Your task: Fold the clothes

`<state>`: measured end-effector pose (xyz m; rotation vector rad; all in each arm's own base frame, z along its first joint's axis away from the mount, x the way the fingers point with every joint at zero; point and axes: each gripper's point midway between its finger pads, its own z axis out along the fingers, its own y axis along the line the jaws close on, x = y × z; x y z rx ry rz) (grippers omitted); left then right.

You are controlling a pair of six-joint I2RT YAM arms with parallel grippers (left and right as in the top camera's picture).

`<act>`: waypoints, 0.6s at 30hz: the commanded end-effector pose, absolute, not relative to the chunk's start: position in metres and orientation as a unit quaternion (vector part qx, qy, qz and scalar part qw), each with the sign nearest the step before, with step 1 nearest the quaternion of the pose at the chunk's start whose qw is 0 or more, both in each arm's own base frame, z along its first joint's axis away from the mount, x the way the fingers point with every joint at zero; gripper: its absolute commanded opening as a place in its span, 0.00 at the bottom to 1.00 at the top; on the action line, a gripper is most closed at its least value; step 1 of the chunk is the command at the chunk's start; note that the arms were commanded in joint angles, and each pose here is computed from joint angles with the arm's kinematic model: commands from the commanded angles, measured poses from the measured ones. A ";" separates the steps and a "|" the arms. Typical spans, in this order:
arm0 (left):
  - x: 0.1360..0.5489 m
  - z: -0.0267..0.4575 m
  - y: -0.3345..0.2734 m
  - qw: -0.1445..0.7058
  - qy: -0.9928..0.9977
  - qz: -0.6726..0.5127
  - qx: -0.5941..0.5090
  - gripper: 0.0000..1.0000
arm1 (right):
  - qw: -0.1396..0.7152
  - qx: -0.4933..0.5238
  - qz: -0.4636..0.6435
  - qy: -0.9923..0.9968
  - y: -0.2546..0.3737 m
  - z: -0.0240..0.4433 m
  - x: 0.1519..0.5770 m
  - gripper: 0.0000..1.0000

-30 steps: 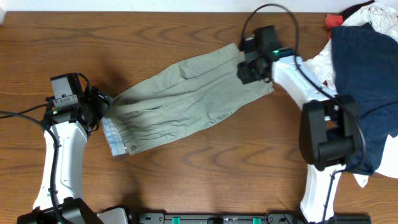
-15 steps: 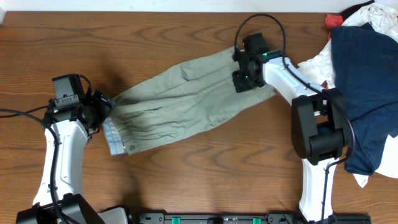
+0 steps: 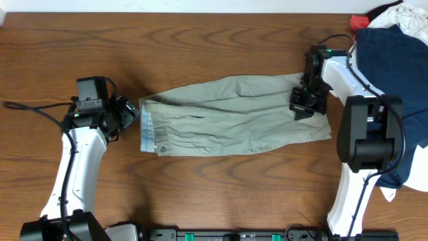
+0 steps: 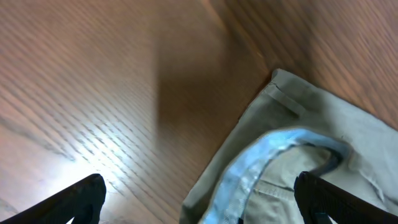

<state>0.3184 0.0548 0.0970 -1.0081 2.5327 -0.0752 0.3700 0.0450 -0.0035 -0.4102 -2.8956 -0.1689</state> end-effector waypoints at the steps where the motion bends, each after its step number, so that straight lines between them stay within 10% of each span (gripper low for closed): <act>1: 0.323 0.098 0.050 0.209 0.921 -0.010 -0.328 0.98 | 0.081 -0.133 -0.018 -0.988 0.035 -0.014 0.377 0.01; 18: 0.327 0.074 0.008 0.177 0.956 -0.004 -0.233 0.98 | -0.073 -0.056 -0.069 -0.993 0.072 0.013 0.456 0.10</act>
